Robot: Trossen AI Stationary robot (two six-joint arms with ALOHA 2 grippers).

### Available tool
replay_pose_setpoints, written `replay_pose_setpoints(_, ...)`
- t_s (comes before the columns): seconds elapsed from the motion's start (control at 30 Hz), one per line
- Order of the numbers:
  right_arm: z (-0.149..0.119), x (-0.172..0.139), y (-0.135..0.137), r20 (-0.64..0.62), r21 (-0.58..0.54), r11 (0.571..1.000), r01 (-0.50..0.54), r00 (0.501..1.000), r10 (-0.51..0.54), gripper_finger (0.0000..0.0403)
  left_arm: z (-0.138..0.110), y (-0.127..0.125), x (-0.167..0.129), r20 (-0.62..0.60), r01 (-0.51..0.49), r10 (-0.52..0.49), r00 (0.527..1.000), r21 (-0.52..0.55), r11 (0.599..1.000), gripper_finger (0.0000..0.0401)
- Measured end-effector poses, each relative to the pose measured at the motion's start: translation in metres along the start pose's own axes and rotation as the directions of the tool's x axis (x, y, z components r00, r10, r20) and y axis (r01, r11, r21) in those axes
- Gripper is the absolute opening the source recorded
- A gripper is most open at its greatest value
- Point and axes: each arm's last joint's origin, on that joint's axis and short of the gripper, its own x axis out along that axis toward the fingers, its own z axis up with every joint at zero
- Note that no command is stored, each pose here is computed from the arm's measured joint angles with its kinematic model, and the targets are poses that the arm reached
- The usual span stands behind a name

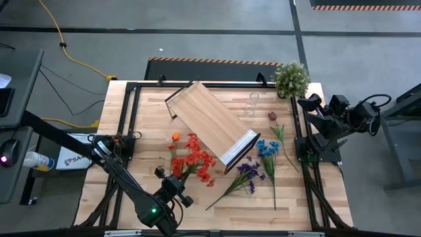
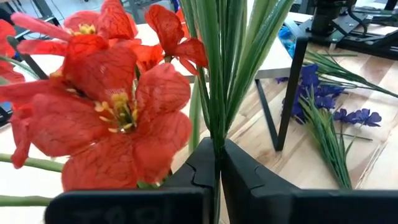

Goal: Pick and place flowers into a vace then onto a shelf
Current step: Put the orange flowers into the bottom transparent vase

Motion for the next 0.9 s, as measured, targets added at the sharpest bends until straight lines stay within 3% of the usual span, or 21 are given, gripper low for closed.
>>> replay_pose_setpoints(0.9,0.0,0.0,0.0,0.0,0.0,1.0,0.0,1.0,0.0,0.0381,-0.0016,-0.0017,-0.0001,-0.054,0.0,-0.001,0.999,-0.023,1.0,0.0056)
